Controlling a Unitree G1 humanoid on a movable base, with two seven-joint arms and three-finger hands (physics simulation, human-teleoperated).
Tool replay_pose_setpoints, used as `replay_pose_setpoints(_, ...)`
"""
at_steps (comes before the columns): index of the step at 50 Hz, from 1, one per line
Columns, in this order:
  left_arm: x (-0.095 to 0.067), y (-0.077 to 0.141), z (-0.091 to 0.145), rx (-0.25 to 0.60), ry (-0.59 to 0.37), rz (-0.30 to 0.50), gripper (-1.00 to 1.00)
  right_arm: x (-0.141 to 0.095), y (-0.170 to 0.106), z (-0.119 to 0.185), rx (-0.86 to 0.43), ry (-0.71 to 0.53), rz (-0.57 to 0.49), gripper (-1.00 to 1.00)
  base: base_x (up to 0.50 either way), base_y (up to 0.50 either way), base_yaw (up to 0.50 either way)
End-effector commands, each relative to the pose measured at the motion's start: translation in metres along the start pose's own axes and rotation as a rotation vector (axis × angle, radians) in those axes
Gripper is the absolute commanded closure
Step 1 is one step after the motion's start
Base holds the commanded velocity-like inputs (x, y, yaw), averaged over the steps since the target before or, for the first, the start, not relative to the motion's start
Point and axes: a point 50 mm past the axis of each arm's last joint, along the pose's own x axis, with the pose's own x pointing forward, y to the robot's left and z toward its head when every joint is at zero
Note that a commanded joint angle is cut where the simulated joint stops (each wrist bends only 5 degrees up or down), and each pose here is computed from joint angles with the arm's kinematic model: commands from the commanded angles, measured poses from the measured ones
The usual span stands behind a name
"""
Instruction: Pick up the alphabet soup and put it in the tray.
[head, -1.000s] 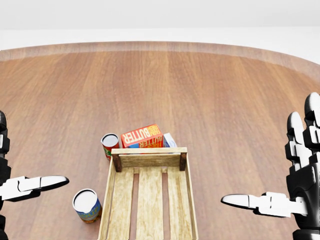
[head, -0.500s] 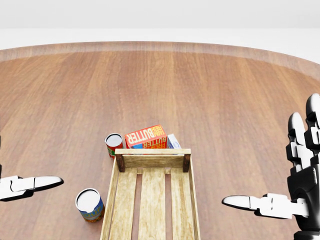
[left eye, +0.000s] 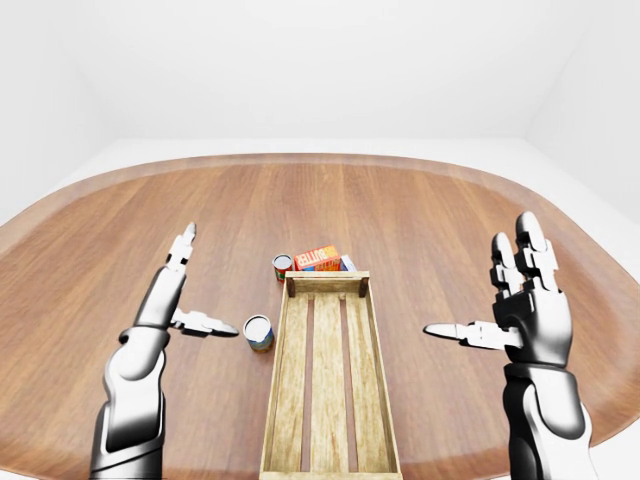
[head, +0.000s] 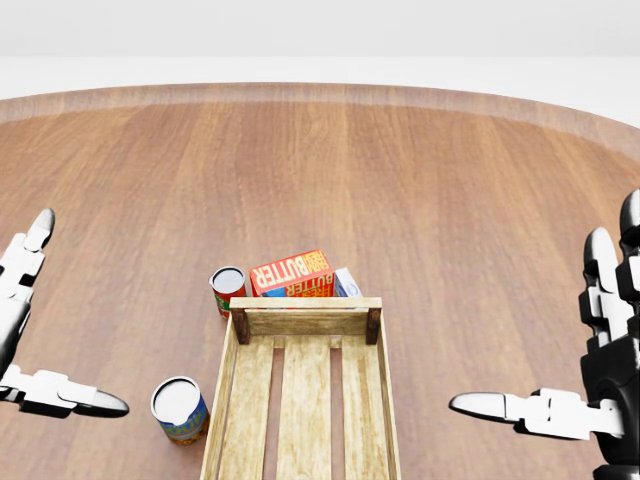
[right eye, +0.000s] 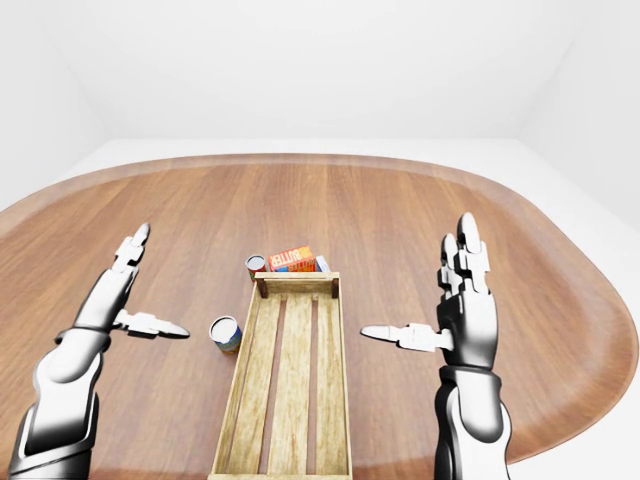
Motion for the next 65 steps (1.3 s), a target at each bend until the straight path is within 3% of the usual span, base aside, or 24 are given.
replay_pose_setpoints(1, 0.013, -0.017, -0.016, 0.152, 0.114, -0.230, -1.00, 0.000, 0.000, -0.004, 0.006, 0.019, 0.001, -0.98, 0.00, 0.00, 0.00)
replay_pose_setpoints(6, 0.023, -0.029, -0.032, 0.260, 0.201, -0.266, -1.00, 0.000, 0.002, -0.004, 0.006, 0.014, 0.010, -0.98, 0.00, 0.00, 0.00)
replay_pose_setpoints(9, 0.033, -0.031, -0.028, 0.247, 0.192, -0.275, -1.00, 0.001, 0.002, -0.004, 0.006, 0.015, 0.007, -0.98, 0.00, 0.00, 0.00)
replay_pose_setpoints(13, 0.041, -0.034, -0.031, 0.302, 0.218, -0.290, -1.00, 0.001, 0.002, 0.000, 0.001, 0.000, 0.005, -0.98, 0.00, 0.00, 0.00)
replay_pose_setpoints(23, 0.052, -0.050, -0.056, 0.387, 0.335, -0.345, -1.00, 0.001, 0.003, -0.001, -0.003, 0.004, 0.007, -0.98, 0.00, 0.00, 0.00)
replay_pose_setpoints(27, 0.056, -0.055, -0.058, 0.400, 0.325, -0.364, -1.00, 0.002, 0.004, 0.000, -0.006, 0.000, 0.008, -0.98, 0.00, 0.00, 0.00)
replay_pose_setpoints(28, 0.058, -0.061, -0.064, 0.459, 0.343, -0.385, -1.00, 0.002, 0.004, 0.000, -0.007, -0.005, 0.012, -0.98, 0.00, 0.00, 0.00)
replay_pose_setpoints(39, 0.062, -0.077, -0.073, 0.541, 0.335, -0.453, -1.00, 0.002, 0.005, 0.000, -0.007, -0.004, 0.011, -0.98, 0.00, 0.00, 0.00)
replay_pose_setpoints(44, 0.070, -0.079, -0.062, 0.548, 0.330, -0.474, -1.00, 0.002, 0.006, 0.010, -0.016, -0.045, 0.012, -0.98, 0.00, 0.00, 0.00)
replay_pose_setpoints(65, 0.075, -0.093, -0.060, 0.588, 0.309, -0.512, -1.00, 0.003, 0.008, 0.012, -0.025, -0.055, 0.020, -0.98, 0.00, 0.00, 0.00)
